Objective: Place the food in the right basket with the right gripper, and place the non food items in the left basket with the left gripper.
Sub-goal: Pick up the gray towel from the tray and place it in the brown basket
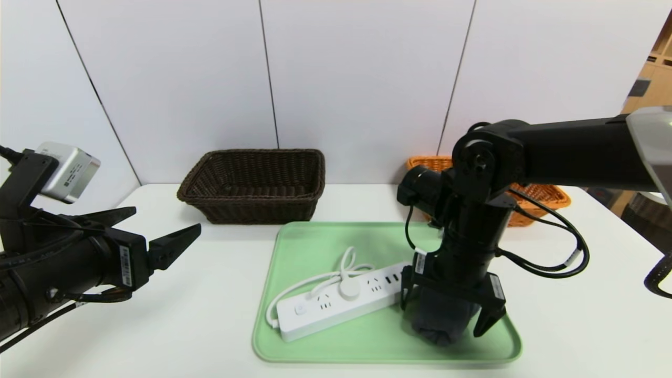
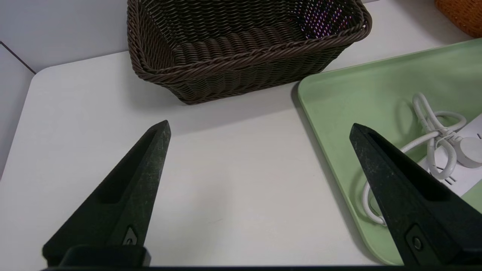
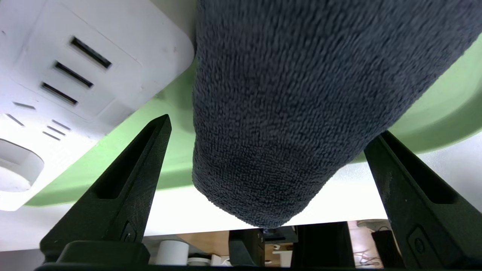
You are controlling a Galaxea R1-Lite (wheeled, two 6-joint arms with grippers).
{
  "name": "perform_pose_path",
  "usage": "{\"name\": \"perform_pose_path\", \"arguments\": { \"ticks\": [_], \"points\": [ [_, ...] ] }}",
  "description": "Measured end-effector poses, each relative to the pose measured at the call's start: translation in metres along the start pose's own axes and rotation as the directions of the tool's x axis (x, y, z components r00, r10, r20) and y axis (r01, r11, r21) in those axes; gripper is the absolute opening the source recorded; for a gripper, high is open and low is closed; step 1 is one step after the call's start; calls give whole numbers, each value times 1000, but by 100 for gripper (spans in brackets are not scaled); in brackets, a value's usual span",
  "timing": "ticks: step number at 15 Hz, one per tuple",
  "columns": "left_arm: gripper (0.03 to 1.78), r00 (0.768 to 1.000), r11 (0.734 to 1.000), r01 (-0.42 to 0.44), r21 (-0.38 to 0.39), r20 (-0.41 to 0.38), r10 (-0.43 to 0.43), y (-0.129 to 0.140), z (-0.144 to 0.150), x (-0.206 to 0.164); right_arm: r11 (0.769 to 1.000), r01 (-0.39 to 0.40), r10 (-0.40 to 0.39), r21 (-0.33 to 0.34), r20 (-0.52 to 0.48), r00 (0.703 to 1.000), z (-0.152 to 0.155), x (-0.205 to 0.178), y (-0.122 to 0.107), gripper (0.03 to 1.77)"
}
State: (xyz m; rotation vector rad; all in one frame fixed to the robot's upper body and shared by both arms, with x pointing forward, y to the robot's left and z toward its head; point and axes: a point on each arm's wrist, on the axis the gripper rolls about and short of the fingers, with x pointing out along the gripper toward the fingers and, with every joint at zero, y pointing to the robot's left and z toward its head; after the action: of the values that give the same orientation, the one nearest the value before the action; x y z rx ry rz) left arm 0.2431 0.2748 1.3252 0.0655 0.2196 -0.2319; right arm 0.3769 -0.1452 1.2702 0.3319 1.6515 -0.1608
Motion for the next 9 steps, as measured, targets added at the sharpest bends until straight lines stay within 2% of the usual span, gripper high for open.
{"name": "perform_pose_path", "arguments": {
  "ticks": [9],
  "points": [
    [169,1000,1000,0,0,0,0,0,1,1,1000,1,-1,-10,-5,1000,-5,0,0,170]
  ]
}}
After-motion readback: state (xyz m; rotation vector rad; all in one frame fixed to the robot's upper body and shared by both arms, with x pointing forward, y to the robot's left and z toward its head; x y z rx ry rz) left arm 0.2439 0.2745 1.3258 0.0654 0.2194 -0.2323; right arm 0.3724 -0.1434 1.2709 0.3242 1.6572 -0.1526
